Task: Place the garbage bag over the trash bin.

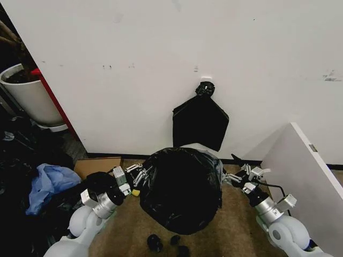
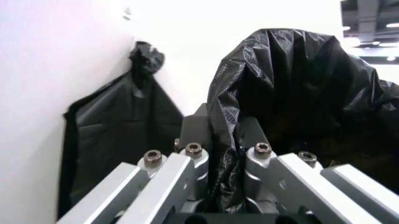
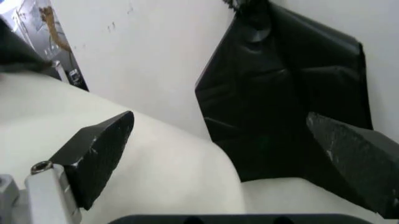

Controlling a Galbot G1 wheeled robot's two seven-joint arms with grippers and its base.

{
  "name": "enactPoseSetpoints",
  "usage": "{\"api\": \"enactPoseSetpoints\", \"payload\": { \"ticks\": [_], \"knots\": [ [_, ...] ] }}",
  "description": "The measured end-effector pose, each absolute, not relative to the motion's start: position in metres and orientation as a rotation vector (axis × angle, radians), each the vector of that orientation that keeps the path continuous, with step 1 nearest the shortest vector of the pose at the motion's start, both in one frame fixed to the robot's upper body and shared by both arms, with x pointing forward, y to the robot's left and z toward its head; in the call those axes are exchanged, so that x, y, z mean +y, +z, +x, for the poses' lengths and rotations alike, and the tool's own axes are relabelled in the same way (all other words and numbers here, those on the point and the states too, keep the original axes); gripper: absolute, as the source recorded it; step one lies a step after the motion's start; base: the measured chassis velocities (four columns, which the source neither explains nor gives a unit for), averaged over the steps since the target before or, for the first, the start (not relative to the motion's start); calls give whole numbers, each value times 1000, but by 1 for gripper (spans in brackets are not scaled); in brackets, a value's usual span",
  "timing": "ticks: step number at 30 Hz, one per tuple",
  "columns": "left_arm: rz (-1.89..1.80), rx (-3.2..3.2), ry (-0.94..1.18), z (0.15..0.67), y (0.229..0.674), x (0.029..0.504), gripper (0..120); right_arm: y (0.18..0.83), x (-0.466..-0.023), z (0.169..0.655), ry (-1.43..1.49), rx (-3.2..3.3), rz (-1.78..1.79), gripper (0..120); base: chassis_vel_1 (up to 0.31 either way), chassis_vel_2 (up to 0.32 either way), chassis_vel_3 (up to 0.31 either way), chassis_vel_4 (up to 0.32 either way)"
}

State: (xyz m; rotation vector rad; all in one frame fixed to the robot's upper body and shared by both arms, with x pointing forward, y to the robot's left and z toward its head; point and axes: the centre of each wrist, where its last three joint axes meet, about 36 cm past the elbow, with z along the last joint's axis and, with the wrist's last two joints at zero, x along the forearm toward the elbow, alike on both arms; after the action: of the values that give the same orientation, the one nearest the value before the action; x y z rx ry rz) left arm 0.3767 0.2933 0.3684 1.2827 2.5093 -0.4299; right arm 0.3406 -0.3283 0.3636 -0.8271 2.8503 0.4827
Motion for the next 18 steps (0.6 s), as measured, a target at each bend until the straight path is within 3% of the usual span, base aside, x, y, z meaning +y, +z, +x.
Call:
{"api": "enactPoseSetpoints", "payload": {
  "ticks": [8, 18],
  "knots": [
    [1188, 2582, -450, 374, 364, 290, 4, 388, -317, 338, 675, 2743, -754, 100, 0, 0, 0, 0],
    [1214, 2554, -444, 371, 370, 287, 4, 385, -305, 326, 615, 2714, -957, 100, 0, 0, 0, 0]
  ]
}}
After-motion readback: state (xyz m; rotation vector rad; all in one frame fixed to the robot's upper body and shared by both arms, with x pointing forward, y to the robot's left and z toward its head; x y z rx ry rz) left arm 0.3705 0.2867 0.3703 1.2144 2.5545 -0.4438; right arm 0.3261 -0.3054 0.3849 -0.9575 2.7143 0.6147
